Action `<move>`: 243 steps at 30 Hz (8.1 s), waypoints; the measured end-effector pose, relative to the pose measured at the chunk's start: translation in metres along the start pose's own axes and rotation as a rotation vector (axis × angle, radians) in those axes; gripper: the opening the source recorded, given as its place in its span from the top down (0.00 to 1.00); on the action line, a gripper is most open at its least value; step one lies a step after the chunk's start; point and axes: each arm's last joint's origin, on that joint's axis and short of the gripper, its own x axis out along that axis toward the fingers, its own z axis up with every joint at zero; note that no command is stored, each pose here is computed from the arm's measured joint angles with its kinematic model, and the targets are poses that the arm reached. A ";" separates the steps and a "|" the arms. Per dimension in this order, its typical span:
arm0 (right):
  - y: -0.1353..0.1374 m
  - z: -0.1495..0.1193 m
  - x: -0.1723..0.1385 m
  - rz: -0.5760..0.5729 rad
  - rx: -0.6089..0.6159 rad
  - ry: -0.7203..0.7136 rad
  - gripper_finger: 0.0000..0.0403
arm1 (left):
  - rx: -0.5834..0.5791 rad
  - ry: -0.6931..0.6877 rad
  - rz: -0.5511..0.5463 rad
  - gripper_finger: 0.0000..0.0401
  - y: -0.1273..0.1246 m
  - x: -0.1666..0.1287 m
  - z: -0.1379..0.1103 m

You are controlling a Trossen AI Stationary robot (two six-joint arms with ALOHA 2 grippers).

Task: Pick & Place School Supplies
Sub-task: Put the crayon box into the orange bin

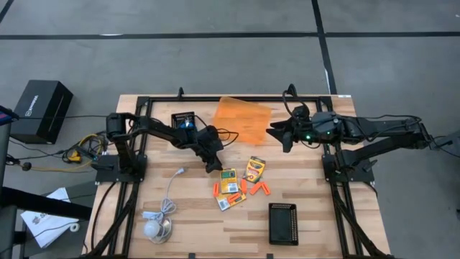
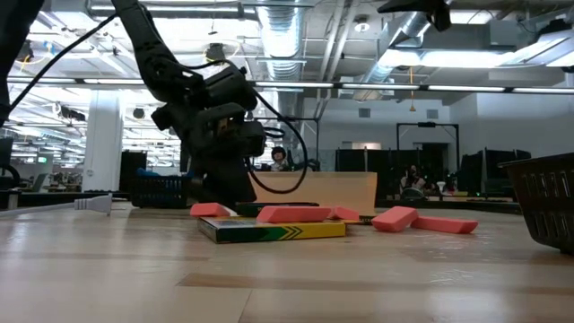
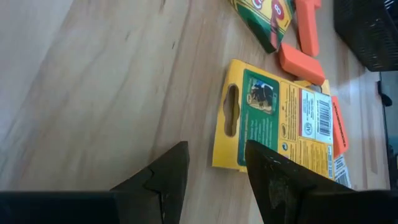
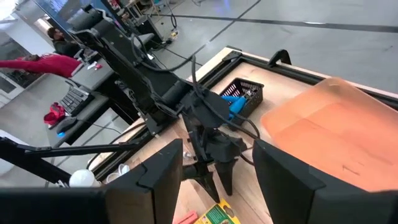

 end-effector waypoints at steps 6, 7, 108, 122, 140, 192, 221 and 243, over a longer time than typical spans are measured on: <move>0.002 0.002 0.000 0.034 -0.012 -0.011 0.55 | -0.002 0.003 -0.005 0.60 0.000 0.000 0.001; 0.002 0.002 0.000 0.034 -0.012 -0.011 0.55 | -0.003 0.004 -0.008 0.60 0.000 0.000 0.001; 0.002 0.029 0.002 0.101 -0.071 -0.217 0.55 | -0.099 -0.542 -0.049 1.00 0.062 -0.092 0.125; 0.002 0.030 0.002 0.103 -0.077 -0.222 0.53 | -0.023 -0.630 -0.061 0.79 0.046 -0.104 0.134; -0.007 0.041 0.004 0.083 -0.103 -0.277 0.54 | 0.187 -0.885 -0.304 0.65 -0.079 -0.215 0.128; -0.023 0.039 0.012 0.034 -0.062 -0.174 0.54 | -0.212 -0.210 -0.043 0.74 0.043 -0.036 0.103; -0.012 0.045 0.009 0.121 -0.062 -0.256 0.54 | 0.035 -0.449 -0.188 0.74 -0.091 -0.138 0.110; -0.009 0.042 0.008 0.156 -0.028 -0.227 0.55 | 0.206 0.147 -0.278 0.74 -0.073 0.042 0.046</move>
